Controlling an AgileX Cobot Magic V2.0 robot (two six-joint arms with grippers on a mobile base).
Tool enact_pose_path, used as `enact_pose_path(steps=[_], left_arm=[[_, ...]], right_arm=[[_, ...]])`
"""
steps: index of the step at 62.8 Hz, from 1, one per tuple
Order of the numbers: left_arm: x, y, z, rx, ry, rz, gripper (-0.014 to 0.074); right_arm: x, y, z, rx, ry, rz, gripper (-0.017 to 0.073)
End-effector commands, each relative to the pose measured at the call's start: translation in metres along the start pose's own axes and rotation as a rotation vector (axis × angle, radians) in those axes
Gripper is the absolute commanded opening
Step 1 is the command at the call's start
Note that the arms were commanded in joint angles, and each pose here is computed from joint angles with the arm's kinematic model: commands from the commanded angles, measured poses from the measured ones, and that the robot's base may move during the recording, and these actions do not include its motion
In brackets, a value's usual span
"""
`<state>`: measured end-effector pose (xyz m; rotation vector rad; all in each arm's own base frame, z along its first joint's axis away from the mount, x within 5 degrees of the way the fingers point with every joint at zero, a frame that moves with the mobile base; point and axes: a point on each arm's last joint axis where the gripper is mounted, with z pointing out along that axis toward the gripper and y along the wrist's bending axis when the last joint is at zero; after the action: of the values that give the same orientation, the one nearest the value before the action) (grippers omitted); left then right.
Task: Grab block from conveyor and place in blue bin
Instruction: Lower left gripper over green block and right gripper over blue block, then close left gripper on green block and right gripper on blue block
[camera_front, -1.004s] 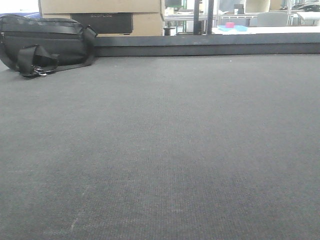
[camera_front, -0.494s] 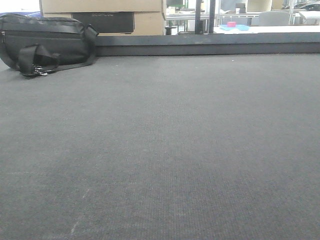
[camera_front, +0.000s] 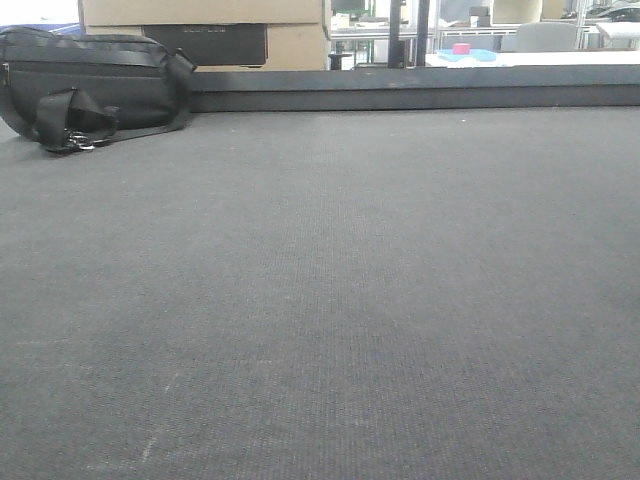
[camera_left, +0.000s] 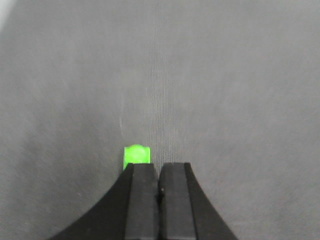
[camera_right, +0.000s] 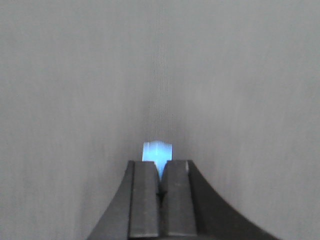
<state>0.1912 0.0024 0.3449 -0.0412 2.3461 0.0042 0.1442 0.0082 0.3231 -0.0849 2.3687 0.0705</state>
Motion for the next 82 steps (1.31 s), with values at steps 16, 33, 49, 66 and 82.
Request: enact_pose_path(steps=[16, 33, 49, 66, 82], left_arm=[[-0.009, -0.001, 0.068, -0.005, 0.366, -0.001, -0.0111], [-0.015, -0.002, 0.082, -0.007, 0.409, -0.001, -0.0111], [-0.015, -0.002, 0.082, -0.007, 0.407, -0.001, -0.0111], [-0.015, -0.002, 0.082, -0.006, 0.411, -0.001, -0.0111], [-0.014, -0.002, 0.082, -0.006, 0.415, -0.001, -0.0111]], right_arm=[[-0.033, -0.005, 0.066, -0.024, 0.453, 0.012, -0.0162], [-0.029, -0.007, 0.100, -0.030, 0.582, 0.021, -0.0162], [-0.029, -0.007, 0.113, -0.042, 0.593, 0.041, 0.0006], [-0.034, -0.006, 0.116, -0.044, 0.526, 0.050, 0.0459], [-0.037, -0.008, 0.128, -0.033, 0.478, 0.049, 0.0386]])
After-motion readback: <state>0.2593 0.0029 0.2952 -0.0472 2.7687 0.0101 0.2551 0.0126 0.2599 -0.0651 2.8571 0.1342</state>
